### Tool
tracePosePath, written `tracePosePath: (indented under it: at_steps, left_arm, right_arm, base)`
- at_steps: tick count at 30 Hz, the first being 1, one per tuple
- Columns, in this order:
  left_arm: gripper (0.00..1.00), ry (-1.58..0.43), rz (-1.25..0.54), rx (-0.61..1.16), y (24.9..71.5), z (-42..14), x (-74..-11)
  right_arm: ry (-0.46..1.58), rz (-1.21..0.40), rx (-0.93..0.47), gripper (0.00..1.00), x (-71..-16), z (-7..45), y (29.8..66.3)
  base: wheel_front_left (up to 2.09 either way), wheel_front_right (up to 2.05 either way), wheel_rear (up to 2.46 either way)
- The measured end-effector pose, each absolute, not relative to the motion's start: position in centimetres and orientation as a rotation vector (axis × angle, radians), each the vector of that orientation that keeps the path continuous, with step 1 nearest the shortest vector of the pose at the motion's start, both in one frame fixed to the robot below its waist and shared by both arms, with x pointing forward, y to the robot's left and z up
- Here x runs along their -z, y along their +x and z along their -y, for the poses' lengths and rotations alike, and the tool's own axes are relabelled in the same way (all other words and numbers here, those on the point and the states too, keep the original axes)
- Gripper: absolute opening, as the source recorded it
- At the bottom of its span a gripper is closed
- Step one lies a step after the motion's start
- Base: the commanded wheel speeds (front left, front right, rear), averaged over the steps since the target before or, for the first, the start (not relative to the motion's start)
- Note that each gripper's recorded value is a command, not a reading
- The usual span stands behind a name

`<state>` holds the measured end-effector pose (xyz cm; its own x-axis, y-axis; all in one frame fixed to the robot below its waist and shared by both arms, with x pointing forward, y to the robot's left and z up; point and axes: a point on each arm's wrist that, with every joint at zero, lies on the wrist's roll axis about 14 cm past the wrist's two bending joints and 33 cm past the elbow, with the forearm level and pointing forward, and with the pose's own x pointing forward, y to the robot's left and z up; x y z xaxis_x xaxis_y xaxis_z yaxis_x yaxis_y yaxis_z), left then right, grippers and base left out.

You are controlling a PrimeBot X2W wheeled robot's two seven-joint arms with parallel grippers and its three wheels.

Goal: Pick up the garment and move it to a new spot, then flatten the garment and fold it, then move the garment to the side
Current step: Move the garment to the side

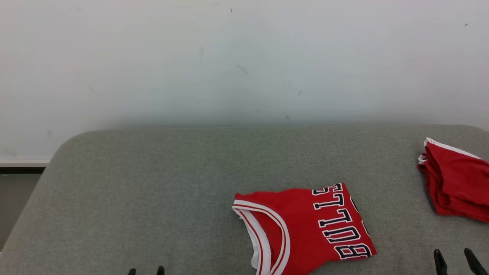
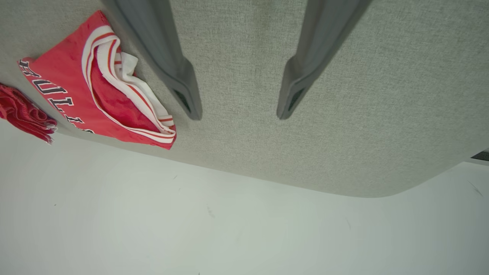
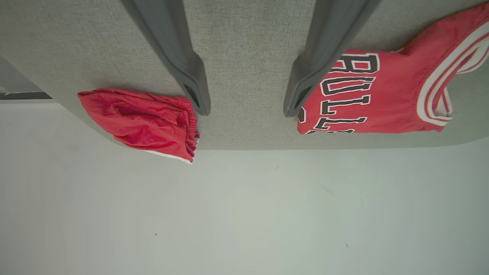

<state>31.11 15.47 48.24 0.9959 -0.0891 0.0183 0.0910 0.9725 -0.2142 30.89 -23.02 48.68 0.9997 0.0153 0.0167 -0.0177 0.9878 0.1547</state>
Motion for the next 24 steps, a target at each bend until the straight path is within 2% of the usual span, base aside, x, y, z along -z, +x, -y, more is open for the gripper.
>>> tracePosePath:
  at_steps: [12,19,24]
  left_arm:
    - [1.0,-0.223,-0.012,0.081,31.1,-15.5,-47.7]
    - [1.0,-0.219,-0.022,0.078,31.4,-15.7,-47.4]
    - [1.0,-0.215,-0.039,0.066,31.2,-16.0,-46.8]
  right_arm:
    - [0.206,0.082,-0.02,1.0,-51.0,23.6,33.4]
    - [0.274,-0.099,-0.096,1.0,-49.0,23.3,36.5]
    - [0.425,-0.31,-0.185,1.0,-47.7,21.0,38.6]
  base:
    - [0.0,0.0,0.0]
    - [0.0,0.0,0.0]
    - [0.0,0.0,0.0]
